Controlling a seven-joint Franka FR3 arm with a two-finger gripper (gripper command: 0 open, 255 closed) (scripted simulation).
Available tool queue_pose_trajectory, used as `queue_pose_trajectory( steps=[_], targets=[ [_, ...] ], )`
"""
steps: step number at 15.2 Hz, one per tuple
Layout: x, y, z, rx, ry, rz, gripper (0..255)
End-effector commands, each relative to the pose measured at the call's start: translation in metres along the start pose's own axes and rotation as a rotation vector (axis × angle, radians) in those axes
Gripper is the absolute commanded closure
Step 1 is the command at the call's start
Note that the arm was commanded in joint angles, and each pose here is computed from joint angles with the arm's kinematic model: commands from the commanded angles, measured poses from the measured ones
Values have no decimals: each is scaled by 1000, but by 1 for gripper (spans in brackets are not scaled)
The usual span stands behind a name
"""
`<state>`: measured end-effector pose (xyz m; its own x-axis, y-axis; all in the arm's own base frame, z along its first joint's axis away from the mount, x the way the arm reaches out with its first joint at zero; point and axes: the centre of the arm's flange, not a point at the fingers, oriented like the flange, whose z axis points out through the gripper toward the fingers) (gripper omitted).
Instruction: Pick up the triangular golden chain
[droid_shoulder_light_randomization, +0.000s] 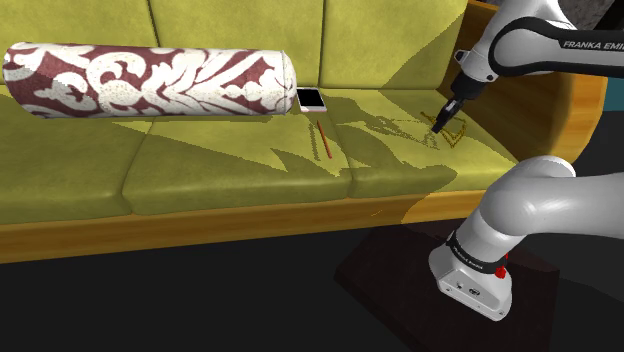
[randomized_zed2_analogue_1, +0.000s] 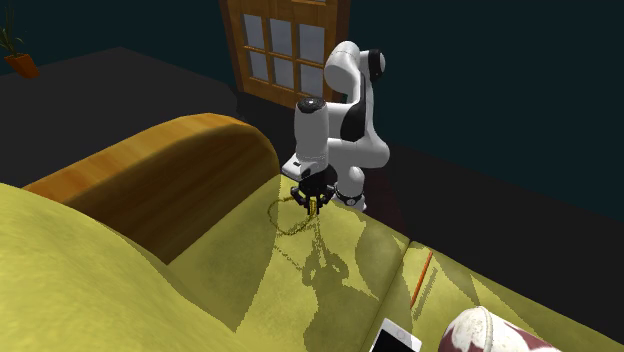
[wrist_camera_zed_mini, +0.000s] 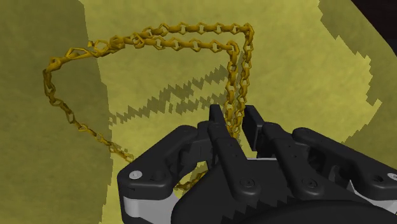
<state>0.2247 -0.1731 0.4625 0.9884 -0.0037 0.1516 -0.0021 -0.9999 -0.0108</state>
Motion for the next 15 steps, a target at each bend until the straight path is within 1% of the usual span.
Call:
queue_pose_trajectory(
  steps=[1, 2, 15],
  targets=[
    [0, 0, 0, 0, 0, 0, 255],
    [0, 0, 0, 0, 0, 0, 255],
    [11, -1, -68, 0, 0, 0, 255]
  ],
)
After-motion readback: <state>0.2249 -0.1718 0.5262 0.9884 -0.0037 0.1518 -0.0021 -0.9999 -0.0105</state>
